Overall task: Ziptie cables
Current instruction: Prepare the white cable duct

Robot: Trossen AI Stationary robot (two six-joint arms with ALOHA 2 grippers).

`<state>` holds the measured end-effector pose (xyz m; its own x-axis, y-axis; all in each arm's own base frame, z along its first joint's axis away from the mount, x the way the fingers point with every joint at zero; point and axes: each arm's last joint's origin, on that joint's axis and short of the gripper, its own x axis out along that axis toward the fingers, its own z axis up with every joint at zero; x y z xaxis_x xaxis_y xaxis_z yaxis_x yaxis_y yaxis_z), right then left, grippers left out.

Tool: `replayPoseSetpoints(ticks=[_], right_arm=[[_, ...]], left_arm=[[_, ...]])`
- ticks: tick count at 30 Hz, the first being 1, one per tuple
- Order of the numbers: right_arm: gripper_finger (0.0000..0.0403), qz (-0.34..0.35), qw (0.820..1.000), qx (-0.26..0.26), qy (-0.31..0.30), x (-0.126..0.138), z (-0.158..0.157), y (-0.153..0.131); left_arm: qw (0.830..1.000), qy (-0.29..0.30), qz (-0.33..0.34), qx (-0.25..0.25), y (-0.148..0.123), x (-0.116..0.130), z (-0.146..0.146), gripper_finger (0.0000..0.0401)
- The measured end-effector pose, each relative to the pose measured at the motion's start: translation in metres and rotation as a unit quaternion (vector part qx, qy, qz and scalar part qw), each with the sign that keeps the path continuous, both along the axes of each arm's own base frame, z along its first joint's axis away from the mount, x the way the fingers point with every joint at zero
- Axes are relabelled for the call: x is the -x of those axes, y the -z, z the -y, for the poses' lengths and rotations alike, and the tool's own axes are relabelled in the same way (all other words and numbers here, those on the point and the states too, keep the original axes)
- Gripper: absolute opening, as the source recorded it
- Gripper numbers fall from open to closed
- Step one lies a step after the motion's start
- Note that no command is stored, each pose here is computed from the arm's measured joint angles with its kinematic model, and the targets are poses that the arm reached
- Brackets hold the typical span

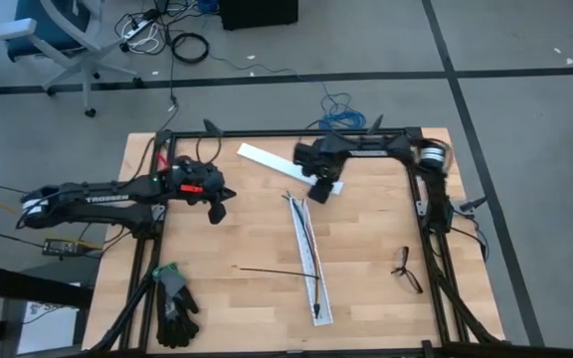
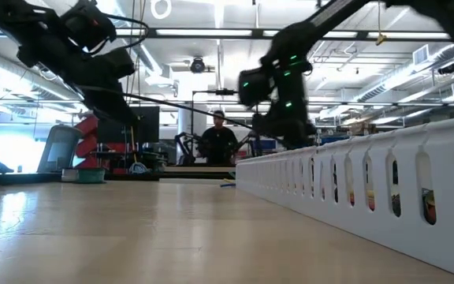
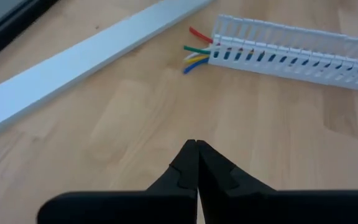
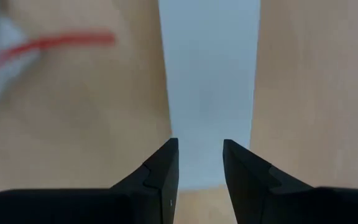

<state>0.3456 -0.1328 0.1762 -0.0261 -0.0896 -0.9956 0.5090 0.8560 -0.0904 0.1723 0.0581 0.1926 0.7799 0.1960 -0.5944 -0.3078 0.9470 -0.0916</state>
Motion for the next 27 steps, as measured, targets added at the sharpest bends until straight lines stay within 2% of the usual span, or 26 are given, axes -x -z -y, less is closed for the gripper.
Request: replayPoseSetpoints(ticks=[4,8,12,16,19,21,27], right_arm=[[0.0112,0.036,0.999,0.005,0.024,0.041,-0.028,0.0],[0.0112,0.114,0.993,0.024,0.035,0.069,-0.046,0.003],[0.0112,0.238,0.967,0.078,0.035,0.068,-0.047,-0.001],[0.0112,0.295,0.949,0.11,0.028,0.064,-0.045,-0.003],[0.0112,0.307,0.943,0.127,0.032,0.066,-0.044,-0.004],[0.0112,0.298,0.945,0.132,0.034,0.069,-0.045,-0.001],[0.0112,0.296,0.946,0.129,0.033,0.069,-0.046,0.001]], left_arm=[[1.0,0.008,-0.002,0.0,0.007,-0.011,-0.001,0.0005],[1.0,0.012,0.013,-0.007,0.01,-0.02,-0.003,0.0005],[0.997,0.024,0.065,-0.022,0.005,-0.03,-0.006,0.0005],[0.988,0.087,0.113,-0.053,-0.002,-0.045,-0.001,0.0005],[0.983,0.129,0.098,-0.087,-0.005,-0.061,0.002,0.0005],[0.979,0.155,0.078,-0.108,-0.004,-0.076,0.003,0.0005],[0.96,0.24,0.031,-0.142,-0.006,-0.131,-0.004,0.0005]])
